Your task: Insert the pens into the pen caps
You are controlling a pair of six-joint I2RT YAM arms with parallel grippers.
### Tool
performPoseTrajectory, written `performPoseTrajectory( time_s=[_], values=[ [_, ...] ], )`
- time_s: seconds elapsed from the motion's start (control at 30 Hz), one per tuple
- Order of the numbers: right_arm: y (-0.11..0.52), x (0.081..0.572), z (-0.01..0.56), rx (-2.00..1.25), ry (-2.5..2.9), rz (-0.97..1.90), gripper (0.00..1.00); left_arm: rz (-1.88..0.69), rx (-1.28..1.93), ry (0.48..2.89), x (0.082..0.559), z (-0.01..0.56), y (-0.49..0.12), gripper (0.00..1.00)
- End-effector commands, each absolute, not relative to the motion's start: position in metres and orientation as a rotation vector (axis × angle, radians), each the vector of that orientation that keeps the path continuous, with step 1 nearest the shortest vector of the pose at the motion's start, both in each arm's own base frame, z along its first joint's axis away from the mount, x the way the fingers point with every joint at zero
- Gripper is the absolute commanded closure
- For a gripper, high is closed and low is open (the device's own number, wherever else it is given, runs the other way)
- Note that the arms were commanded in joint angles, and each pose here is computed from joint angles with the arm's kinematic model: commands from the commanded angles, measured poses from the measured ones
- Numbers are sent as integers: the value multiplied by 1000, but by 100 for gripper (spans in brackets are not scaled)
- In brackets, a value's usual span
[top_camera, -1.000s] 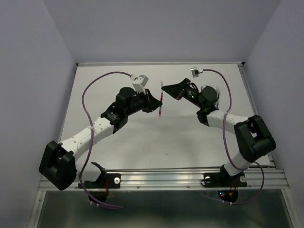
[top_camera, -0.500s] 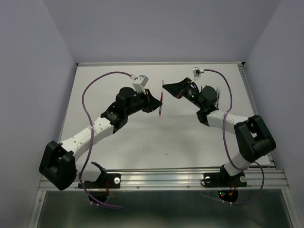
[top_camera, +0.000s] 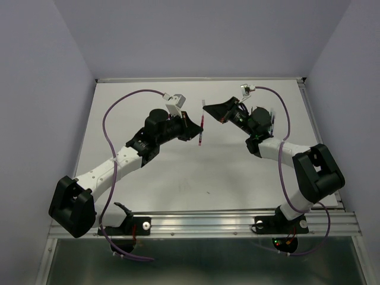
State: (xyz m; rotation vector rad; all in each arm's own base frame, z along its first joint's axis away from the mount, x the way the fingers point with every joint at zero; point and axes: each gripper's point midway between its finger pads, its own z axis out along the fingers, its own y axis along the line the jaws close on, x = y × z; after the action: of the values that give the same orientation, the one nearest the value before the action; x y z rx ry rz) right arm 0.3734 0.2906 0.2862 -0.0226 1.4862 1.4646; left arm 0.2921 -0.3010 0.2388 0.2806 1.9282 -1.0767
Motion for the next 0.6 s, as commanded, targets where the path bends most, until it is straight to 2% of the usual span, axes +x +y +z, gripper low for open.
performPoseTrajectory(
  time_s=[0.0, 0.57],
  values=[
    [294, 367, 322, -89, 1374, 1496, 83, -1089, 308, 1859, 292, 256, -303, 100],
    [300, 359, 320, -106, 1382, 1508, 82, -1093, 305, 1869, 290, 252, -303, 100]
  ],
)
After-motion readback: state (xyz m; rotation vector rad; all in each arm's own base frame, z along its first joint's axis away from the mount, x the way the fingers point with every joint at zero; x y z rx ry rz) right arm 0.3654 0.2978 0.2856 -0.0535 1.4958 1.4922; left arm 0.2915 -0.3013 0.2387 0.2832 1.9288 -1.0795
